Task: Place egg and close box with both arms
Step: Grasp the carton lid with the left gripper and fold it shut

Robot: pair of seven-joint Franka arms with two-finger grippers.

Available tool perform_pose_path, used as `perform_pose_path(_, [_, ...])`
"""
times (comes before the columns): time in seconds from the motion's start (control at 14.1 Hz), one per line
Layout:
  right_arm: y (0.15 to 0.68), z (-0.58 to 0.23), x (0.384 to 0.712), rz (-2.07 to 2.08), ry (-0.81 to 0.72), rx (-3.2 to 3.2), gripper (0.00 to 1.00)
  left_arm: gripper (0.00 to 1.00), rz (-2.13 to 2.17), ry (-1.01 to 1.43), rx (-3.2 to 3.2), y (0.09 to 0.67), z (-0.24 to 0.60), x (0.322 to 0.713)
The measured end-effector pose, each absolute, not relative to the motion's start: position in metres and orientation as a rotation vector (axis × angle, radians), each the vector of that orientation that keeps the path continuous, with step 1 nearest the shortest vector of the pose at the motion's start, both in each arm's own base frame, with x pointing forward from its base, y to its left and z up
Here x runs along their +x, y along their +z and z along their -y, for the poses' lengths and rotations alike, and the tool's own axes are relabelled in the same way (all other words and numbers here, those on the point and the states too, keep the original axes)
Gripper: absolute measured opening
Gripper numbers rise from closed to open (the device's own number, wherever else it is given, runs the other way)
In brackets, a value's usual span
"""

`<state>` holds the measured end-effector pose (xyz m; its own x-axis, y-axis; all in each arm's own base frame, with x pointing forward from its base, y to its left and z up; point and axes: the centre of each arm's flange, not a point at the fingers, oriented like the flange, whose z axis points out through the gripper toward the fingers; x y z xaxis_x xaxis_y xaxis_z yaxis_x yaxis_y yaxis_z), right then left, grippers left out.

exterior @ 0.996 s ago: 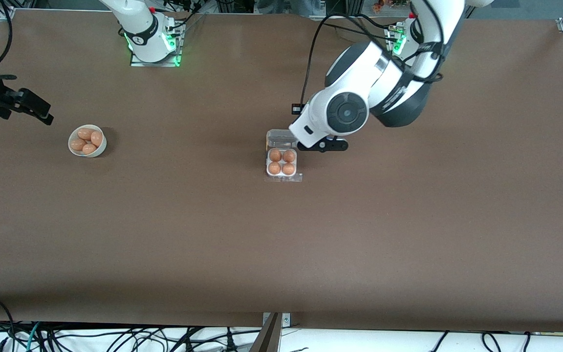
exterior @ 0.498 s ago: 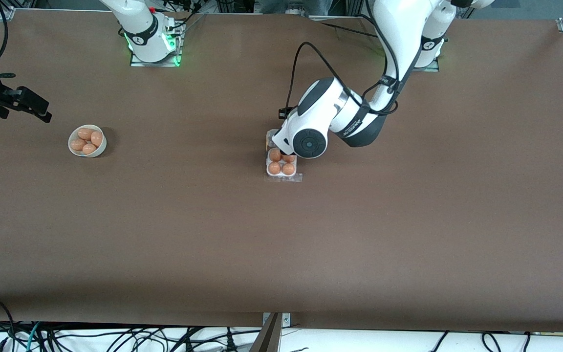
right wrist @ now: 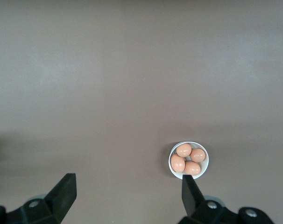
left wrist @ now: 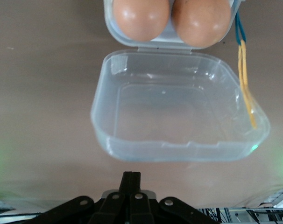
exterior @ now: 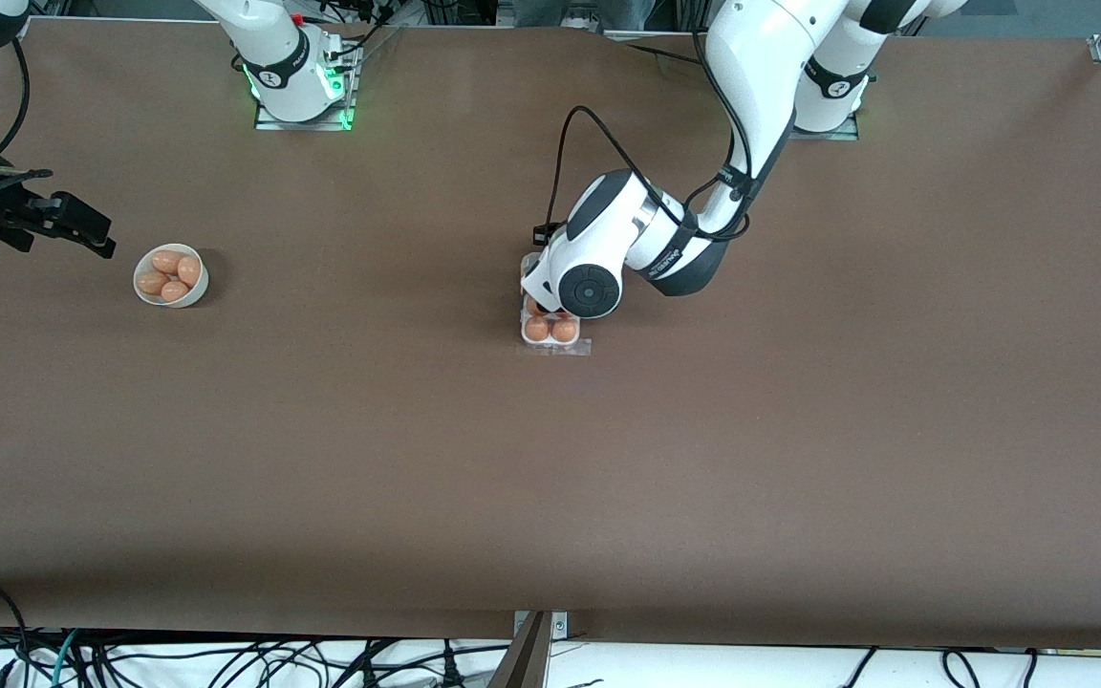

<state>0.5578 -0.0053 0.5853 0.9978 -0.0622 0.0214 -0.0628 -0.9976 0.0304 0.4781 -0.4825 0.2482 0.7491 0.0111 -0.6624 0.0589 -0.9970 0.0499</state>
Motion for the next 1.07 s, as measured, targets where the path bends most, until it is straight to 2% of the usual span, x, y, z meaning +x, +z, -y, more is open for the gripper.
perform_pose_path(0.5, [0.585,0.005,0.558,0.097,0.032,3.109,1.00,0.01,-0.113,-0.992,2.873,0.250,0.475,0.501])
perform_pose_path(1.07, [0.585,0.005,0.558,0.097,0.032,3.109,1.00,0.01,-0.256,-0.807,2.856,0.288,0.426,0.572])
